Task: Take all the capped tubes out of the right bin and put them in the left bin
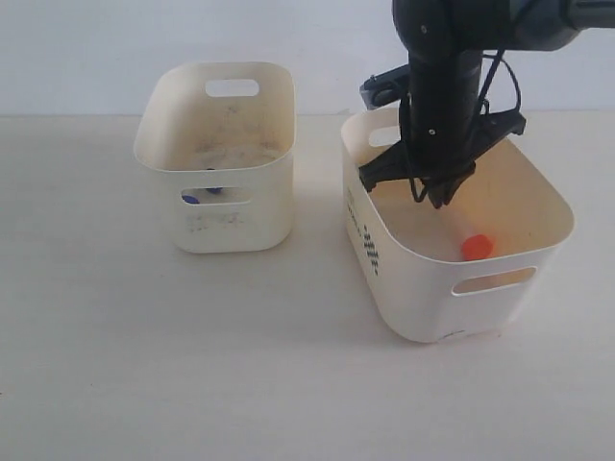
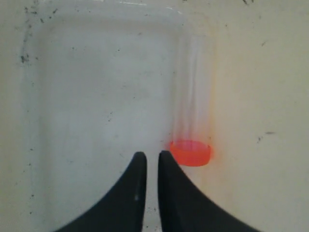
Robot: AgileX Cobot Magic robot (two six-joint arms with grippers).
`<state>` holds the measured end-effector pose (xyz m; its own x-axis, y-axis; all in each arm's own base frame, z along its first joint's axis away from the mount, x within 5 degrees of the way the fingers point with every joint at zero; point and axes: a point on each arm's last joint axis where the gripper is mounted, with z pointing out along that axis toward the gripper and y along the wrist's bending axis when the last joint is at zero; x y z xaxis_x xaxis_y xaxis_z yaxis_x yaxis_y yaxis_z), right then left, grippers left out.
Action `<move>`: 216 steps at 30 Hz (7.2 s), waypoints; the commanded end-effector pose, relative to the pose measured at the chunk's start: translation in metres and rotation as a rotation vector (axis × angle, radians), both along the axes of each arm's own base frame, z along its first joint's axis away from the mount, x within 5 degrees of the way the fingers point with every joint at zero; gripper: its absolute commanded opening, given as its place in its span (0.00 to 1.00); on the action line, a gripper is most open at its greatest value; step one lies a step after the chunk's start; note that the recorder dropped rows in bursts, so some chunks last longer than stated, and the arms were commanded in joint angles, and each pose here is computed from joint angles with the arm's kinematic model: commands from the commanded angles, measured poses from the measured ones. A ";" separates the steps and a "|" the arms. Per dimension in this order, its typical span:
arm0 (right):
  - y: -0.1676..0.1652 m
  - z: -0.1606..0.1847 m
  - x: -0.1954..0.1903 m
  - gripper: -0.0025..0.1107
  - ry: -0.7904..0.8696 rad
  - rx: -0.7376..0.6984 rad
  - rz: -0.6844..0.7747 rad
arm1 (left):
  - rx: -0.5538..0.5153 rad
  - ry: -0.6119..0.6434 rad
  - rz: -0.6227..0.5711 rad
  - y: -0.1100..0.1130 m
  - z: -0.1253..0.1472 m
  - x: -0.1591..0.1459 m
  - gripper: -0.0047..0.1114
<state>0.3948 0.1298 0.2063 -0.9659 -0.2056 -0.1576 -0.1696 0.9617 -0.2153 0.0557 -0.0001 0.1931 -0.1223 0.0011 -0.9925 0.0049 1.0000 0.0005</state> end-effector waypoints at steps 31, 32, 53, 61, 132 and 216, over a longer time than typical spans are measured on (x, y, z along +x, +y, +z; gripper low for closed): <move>-0.006 -0.035 0.011 0.64 0.023 -0.119 -0.009 | -0.016 -0.007 0.001 0.000 0.002 0.000 0.08; -0.006 -0.035 0.011 0.64 0.022 -0.118 -0.014 | -0.016 -0.007 0.001 0.000 0.002 0.000 0.08; -0.009 -0.070 0.014 0.55 0.086 -0.192 -0.042 | -0.016 -0.007 0.001 0.000 0.002 0.000 0.08; -0.013 -0.073 0.014 0.55 0.094 -0.239 -0.077 | -0.016 -0.007 0.001 0.000 0.002 0.000 0.08; -0.020 0.035 -0.005 0.02 -0.111 -0.147 -0.093 | -0.016 -0.007 0.001 0.000 0.002 0.000 0.08; 0.124 0.099 -0.041 0.03 -0.436 0.755 0.292 | -0.016 -0.007 0.001 0.000 0.002 0.000 0.08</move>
<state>0.3557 0.2548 0.3009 -0.7309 -0.1134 -0.6730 -0.4634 0.8064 0.3673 0.0557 -0.0001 0.1931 -0.1223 0.0011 -0.9925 0.0049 1.0000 0.0005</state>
